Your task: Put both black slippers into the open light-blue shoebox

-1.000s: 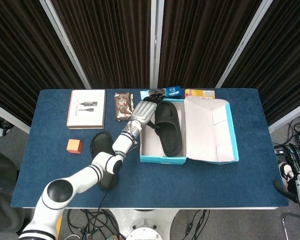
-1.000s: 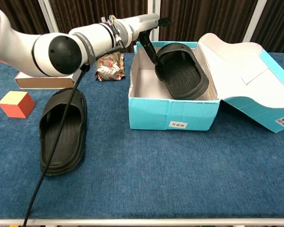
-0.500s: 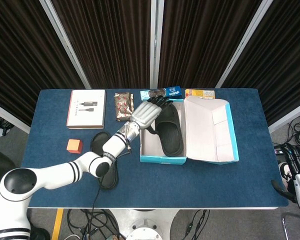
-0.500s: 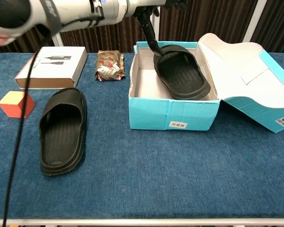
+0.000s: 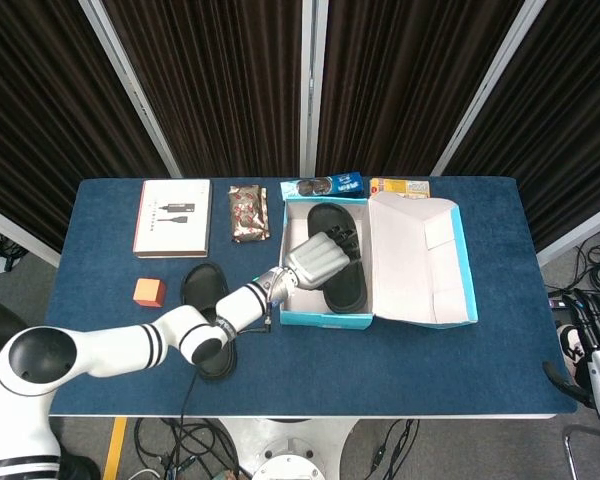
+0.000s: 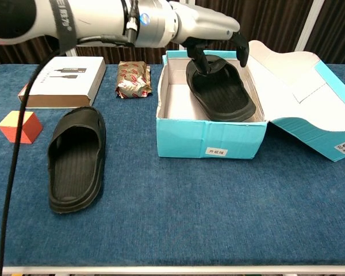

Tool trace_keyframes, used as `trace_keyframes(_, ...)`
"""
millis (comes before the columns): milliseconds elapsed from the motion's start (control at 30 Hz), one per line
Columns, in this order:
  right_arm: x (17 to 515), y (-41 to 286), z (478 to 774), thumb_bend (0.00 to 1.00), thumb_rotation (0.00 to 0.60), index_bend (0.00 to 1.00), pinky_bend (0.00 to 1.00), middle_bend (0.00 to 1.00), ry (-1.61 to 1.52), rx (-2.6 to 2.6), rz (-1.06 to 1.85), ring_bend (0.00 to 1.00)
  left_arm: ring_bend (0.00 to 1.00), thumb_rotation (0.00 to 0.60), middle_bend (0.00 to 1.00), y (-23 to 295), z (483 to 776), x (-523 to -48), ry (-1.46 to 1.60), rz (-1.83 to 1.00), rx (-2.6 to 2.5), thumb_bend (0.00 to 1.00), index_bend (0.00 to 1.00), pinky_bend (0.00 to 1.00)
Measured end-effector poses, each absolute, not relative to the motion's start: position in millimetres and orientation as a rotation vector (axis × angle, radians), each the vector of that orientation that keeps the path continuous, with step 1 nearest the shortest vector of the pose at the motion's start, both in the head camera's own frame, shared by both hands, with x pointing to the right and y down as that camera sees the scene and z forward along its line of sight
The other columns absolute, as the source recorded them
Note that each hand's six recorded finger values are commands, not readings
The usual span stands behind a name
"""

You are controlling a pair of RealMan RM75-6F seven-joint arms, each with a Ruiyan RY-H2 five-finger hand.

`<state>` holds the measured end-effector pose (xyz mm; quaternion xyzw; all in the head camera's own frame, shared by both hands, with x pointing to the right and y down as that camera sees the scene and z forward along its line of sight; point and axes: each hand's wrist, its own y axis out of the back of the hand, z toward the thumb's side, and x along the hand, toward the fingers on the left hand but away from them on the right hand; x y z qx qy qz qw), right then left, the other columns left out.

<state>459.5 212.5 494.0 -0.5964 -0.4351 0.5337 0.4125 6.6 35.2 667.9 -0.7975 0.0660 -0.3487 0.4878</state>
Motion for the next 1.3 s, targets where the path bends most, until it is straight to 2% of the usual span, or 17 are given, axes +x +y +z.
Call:
trace_keyframes(500,462.3,213.3,497.0,0.12,0.600,0.00,0.00,0.04,-1.101,-1.506,1.350,0.00,0.00,0.600,0.17,24.9,690.3,23.1,0.164,-0.950,-1.919,0.67,0.23,0.12)
trace_keyframes(900,460.8,213.3,496.9,0.12,0.600,0.00,0.00,0.04,-1.097,-1.506,1.349,0.00,0.00,0.600,0.17,19.8,710.7,-0.4,0.122,-1.067,-1.847,0.66,0.23,0.12)
trace_keyframes(1100,458.6,212.7,495.6,0.12,0.600,0.00,0.00,0.04,-1.095,-1.504,1.343,0.00,0.00,0.600,0.17,16.6,697.2,-1.0,0.208,-1.032,-1.868,0.64,0.23,0.12)
trace_keyframes(1200,459.5,212.0,495.0,0.12,0.600,0.00,0.00,0.04,-1.097,-1.503,1.343,0.00,0.00,0.600,0.17,6.6,681.7,-13.0,0.300,-1.006,-1.875,0.56,0.23,0.12)
trace_keyframes(1300,459.2,211.3,496.2,0.12,0.600,0.00,0.00,0.04,-1.096,-1.510,1.340,0.00,0.00,0.600,0.17,-6.0,668.5,-40.4,0.409,-1.015,-1.886,0.42,0.22,0.12)
